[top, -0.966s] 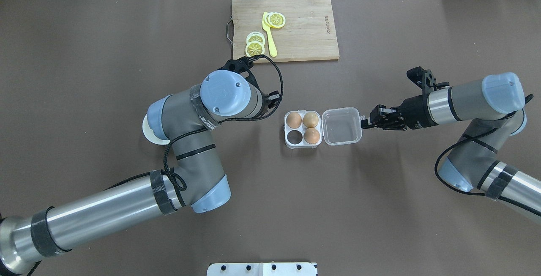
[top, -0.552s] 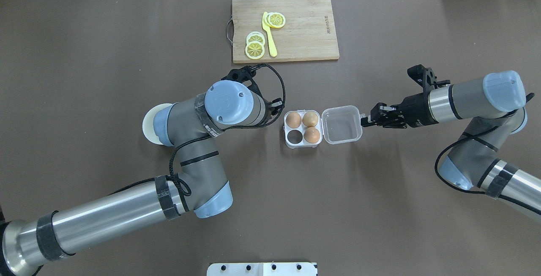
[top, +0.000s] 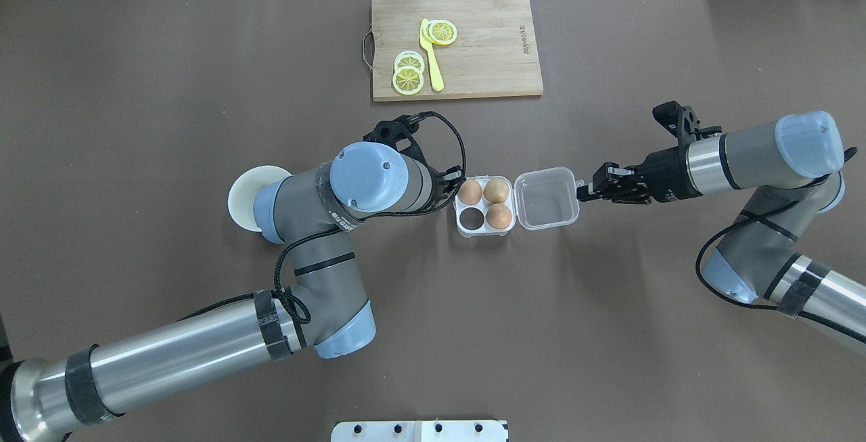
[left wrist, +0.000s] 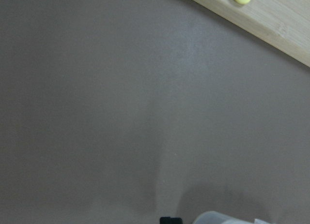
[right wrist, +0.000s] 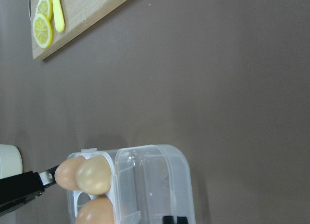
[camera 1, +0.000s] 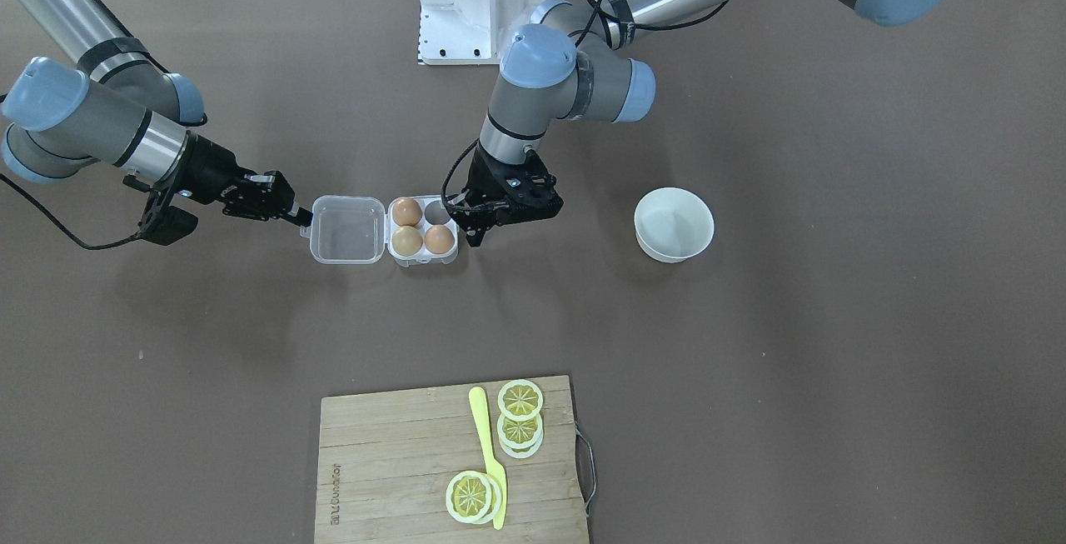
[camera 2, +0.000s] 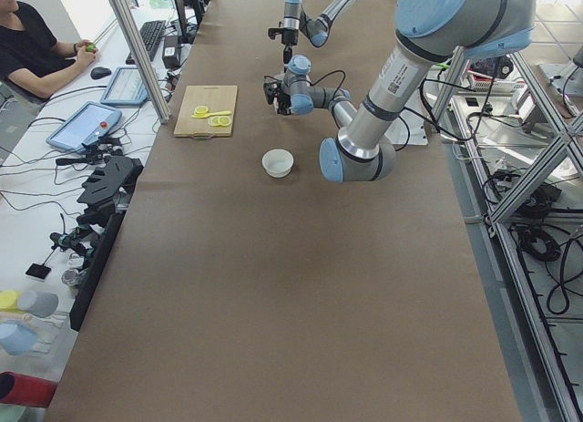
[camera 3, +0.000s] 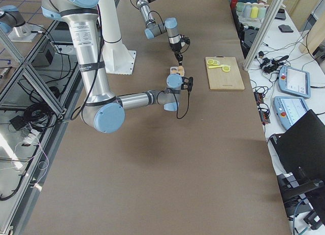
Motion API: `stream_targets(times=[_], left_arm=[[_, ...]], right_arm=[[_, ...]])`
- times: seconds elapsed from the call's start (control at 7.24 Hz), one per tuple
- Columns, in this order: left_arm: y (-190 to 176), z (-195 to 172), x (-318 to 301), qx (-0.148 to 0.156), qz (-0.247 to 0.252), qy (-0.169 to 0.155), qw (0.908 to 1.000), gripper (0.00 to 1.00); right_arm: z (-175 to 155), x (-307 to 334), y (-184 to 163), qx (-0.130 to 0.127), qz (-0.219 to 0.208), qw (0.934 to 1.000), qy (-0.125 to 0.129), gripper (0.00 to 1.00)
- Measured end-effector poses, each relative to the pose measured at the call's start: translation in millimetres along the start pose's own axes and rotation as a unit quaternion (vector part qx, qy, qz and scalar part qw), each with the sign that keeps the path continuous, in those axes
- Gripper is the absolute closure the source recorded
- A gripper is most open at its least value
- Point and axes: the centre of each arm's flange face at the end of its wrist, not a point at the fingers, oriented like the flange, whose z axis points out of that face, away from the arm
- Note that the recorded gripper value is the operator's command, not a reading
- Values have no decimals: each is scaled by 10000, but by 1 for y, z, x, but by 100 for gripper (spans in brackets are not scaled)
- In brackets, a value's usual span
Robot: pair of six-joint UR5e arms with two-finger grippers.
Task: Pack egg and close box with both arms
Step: 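Lower the left gripper beside the egg box to steady it, then lift and swing the lid up toward the eggs with the right gripper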
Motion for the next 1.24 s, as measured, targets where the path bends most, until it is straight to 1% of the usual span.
stream_targets(times=[0.28,0.83,1.24], left_arm=[[2,2,0,-21,10,83,10000,100],[2,2,0,-26,12,99,9999,100],[4,2,2,-51,3,183,9998,100]], right_arm=[[-2,-2,-1,8,-7,10000,-23,95],[-18,-9,-10,9,-2,10000,-85,95],[-19,-11,-11,7,-6,9999,-105,95]])
